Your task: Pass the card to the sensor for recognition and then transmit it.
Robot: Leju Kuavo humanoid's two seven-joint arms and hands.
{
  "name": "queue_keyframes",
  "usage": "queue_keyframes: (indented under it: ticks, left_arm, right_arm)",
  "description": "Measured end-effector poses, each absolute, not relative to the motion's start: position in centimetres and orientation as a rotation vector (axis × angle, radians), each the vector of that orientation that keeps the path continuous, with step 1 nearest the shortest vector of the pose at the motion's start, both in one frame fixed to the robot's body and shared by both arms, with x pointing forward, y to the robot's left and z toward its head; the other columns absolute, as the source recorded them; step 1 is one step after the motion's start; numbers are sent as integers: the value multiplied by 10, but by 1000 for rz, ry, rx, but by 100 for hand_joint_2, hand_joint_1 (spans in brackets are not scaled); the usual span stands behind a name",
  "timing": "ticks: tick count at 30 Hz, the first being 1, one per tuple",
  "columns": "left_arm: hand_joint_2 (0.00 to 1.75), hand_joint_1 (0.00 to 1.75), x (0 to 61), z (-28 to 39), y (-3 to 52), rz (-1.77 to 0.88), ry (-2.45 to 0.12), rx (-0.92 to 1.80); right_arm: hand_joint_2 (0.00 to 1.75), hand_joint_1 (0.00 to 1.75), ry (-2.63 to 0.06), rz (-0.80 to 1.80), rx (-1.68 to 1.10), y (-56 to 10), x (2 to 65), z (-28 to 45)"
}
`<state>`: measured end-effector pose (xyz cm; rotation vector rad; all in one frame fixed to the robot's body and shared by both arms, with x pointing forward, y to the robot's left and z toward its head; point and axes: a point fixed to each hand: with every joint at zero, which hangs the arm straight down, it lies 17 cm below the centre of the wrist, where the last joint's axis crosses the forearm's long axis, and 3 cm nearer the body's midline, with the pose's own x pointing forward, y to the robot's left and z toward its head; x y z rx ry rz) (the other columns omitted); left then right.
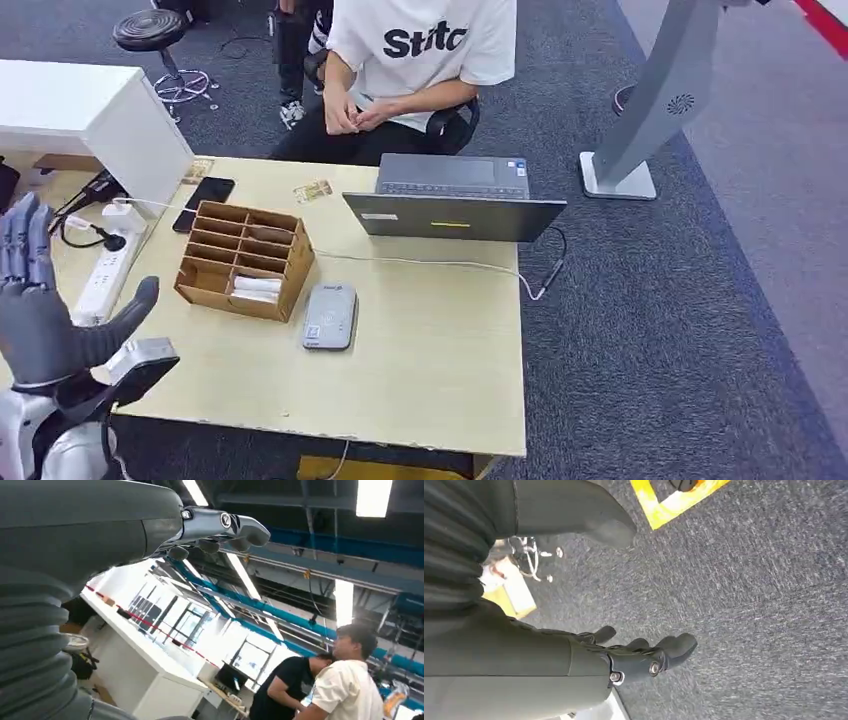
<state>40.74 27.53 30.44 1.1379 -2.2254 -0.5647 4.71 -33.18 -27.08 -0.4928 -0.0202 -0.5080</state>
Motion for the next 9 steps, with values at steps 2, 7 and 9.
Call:
queue_keyframes:
  ticks: [2,7,9]
  left_arm:
    - [175,0,399,303,282,-553,-2218,1150]
    - [175,0,388,303,292,-536,-2206,1170]
    - [175,0,381,301,300,-496,-2199,1162]
  right_arm:
    - [175,0,-16,-511,-494,-332,45,-271]
    - [175,0,-19,-515,-493,-332,47,-271]
    - [175,0,-22,-516,-495,-332,48,-271]
